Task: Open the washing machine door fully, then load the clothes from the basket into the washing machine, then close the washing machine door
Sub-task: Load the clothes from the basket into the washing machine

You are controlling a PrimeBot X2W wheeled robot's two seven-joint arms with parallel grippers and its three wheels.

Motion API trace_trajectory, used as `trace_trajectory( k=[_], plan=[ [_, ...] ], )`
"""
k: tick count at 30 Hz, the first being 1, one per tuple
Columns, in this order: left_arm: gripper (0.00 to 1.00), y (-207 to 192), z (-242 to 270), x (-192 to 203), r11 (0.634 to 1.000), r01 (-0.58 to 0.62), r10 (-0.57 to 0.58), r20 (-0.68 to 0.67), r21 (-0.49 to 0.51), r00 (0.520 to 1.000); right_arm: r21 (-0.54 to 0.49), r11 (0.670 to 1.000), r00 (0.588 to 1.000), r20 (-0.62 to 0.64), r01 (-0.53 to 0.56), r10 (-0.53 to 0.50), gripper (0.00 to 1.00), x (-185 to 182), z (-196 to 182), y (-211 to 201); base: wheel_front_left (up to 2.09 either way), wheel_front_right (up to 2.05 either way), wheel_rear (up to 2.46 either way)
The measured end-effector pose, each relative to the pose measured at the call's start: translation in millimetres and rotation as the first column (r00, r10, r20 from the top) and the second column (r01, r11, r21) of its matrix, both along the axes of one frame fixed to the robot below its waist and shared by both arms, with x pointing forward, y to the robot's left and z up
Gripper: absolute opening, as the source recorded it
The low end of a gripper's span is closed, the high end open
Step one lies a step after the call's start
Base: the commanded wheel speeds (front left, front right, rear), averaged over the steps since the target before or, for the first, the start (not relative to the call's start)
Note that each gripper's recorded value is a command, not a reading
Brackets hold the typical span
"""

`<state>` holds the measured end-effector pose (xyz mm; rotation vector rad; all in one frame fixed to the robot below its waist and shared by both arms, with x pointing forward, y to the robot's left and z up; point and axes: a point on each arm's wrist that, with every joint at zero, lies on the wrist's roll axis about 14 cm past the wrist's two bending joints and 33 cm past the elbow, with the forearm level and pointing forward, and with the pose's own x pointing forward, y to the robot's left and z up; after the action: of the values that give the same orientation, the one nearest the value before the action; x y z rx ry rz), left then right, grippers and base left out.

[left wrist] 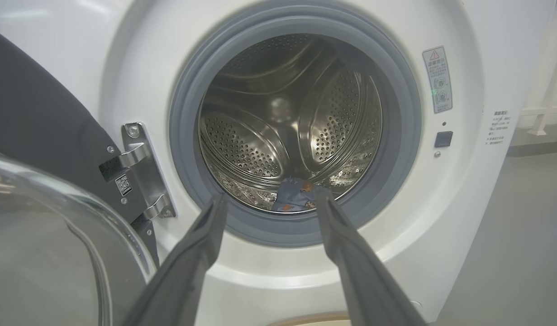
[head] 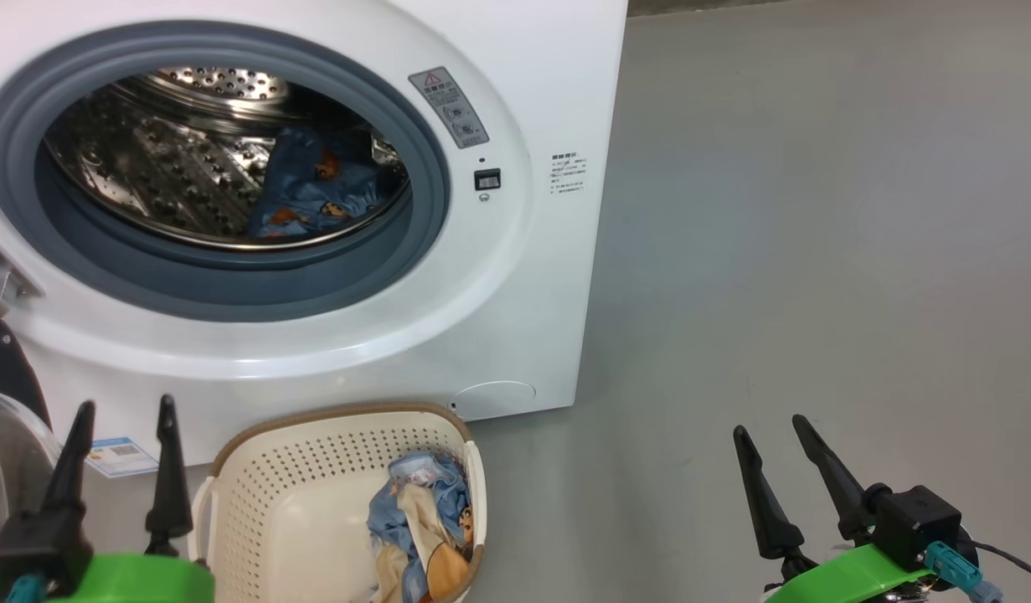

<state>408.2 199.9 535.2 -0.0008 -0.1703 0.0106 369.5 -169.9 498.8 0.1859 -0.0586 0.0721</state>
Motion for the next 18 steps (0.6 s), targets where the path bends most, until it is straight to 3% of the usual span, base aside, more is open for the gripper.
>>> trace_trajectory(
  k=[18],
  plan=[
    [1.0, 8.4, -39.3, -39.1, 0.997, -0.074, 0.07, -0.119, -0.028, 0.99, -0.028, 1.0, 1.0, -0.004, 0.011, -0.012, 1.0, -2.5, -1.5, -4.6, 0.0, 0.0, 0.0]
  ],
)
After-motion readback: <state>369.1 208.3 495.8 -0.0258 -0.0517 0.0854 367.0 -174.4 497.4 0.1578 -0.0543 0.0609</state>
